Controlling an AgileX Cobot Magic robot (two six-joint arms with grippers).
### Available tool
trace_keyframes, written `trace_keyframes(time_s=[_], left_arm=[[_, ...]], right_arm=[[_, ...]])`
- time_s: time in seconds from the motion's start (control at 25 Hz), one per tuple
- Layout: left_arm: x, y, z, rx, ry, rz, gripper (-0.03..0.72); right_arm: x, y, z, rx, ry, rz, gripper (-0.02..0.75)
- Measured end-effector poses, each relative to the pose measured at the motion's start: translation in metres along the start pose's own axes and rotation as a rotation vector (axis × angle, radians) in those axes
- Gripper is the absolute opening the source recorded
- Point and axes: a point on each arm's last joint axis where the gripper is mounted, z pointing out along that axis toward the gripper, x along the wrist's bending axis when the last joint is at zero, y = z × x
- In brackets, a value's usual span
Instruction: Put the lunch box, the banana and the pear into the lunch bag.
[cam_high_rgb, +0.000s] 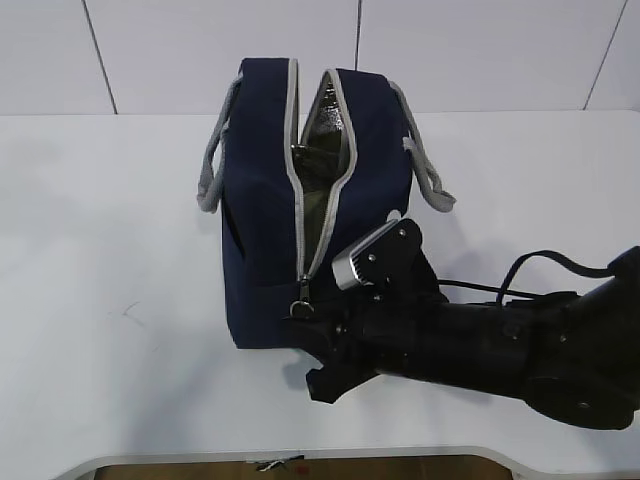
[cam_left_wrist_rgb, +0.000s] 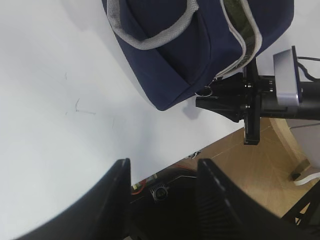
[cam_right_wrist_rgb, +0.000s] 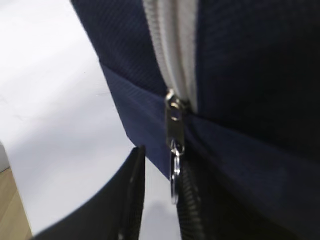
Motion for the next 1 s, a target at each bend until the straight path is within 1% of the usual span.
trace_keyframes(time_s=[0.2,0.44,0.56,0.68,0.8,0.88,1.0], left_arm=[[0.000,0.000,0.000,-0.001,0.000,-0.007,0.327],[-0.002,-0.003,-0.006,-0.019,-0.001,-0.011,0.326],[-0.003,-0.003,-0.007,-0.022,-0.001,-0.014,0.326],[-0.003,-0.003,-0.007,-0.022,-0.001,-0.014,0.326],[-0.003,-0.003,-0.007,-0.022,-0.001,-0.014,0.326],[-0.003,-0.003,-0.007,-0.022,-0.001,-0.014,0.325],[-0.004,-0.003,-0.007,-0.023,-0.012,-0.017,0.292]], right_arm=[[-0.001,0.000,0.000,-0.003,-0.008,0.008,0.157],[-0.001,0.001,0.000,-0.007,-0.016,0.018,0.017],[-0.002,0.001,0.000,-0.007,-0.017,0.029,0.017],[0.002,0.001,-0.001,0.001,0.014,0.050,0.017],[0.006,0.012,-0.007,-0.011,0.037,0.048,0.017],[0.007,0.022,-0.014,-0.017,0.025,0.040,0.017],[0.010,0.035,-0.026,-0.004,0.007,0.014,0.017]])
